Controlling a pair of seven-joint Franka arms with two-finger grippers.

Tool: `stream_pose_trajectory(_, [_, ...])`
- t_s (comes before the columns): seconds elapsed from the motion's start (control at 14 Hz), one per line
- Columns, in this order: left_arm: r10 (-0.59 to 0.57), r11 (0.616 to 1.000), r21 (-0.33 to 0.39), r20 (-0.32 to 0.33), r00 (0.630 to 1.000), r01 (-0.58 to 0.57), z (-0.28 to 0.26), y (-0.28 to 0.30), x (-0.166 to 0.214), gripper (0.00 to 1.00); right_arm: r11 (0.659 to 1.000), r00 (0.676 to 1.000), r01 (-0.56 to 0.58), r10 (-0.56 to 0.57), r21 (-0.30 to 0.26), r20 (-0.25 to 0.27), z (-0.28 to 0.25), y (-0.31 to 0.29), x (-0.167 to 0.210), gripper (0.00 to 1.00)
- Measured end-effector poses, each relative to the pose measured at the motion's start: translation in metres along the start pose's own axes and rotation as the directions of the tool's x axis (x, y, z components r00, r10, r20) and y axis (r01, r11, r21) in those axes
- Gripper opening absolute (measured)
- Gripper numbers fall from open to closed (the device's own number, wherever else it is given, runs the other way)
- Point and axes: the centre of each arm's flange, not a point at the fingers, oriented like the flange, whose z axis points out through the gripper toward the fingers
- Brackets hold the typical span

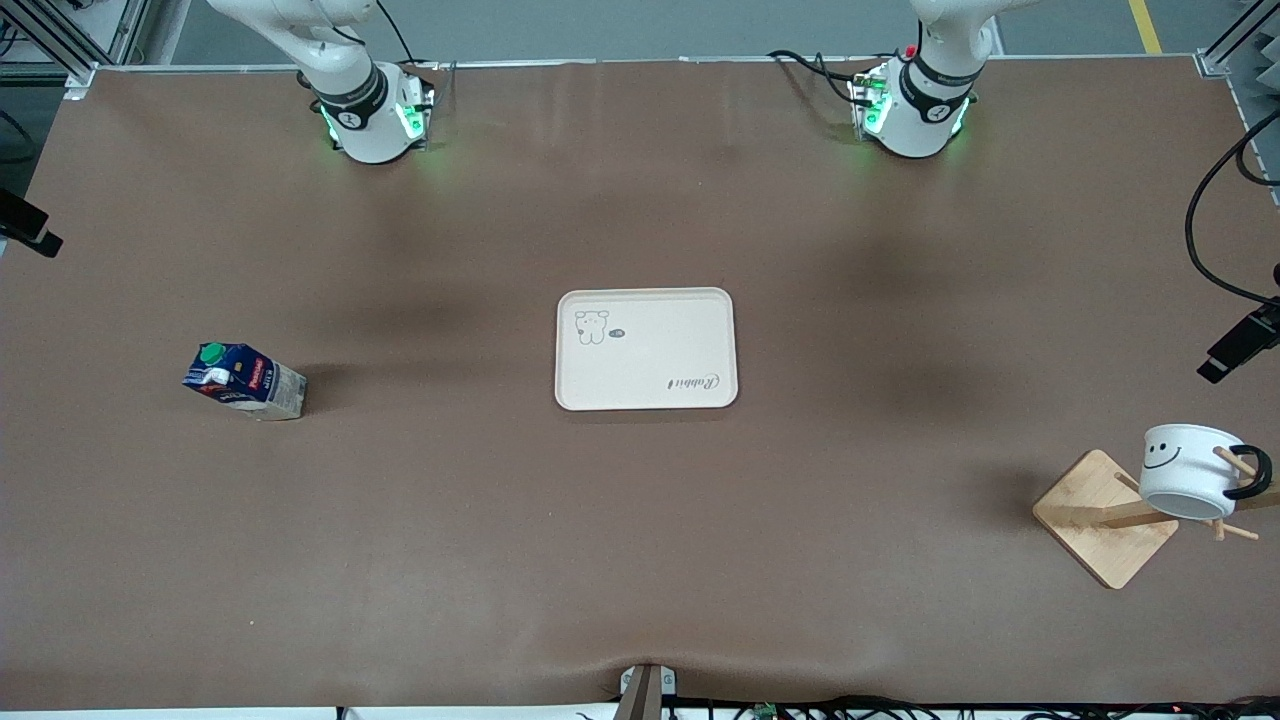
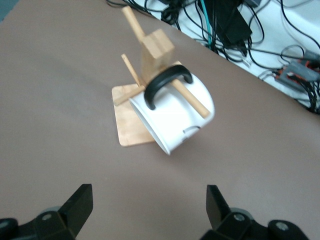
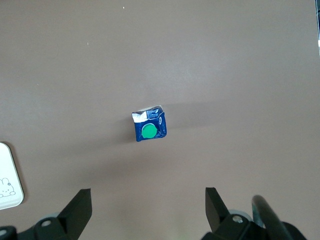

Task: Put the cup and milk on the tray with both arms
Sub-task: 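Reach the left gripper down to the white mug on the stand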

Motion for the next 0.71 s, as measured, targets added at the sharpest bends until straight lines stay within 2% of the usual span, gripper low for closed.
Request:
stream_pose_trajectory(0.29, [-0.045, 0.999, -0.015, -0.065, 0.997, 0.044, 0.038, -0.012, -0.017, 1.0, 1.0, 1.0, 0.0, 0.0, 0.0, -0.007, -0.001, 0.0, 0.001, 1.0])
stream_pose_trajectory(0.71, [-0.078, 0.996, -0.047, -0.123, 0.989, 0.073, 0.068, -0.005, -0.017, 1.0, 1.0, 1.0, -0.002, 0.002, -0.001, 0.0, 0.004, 0.001, 0.004, 1.0])
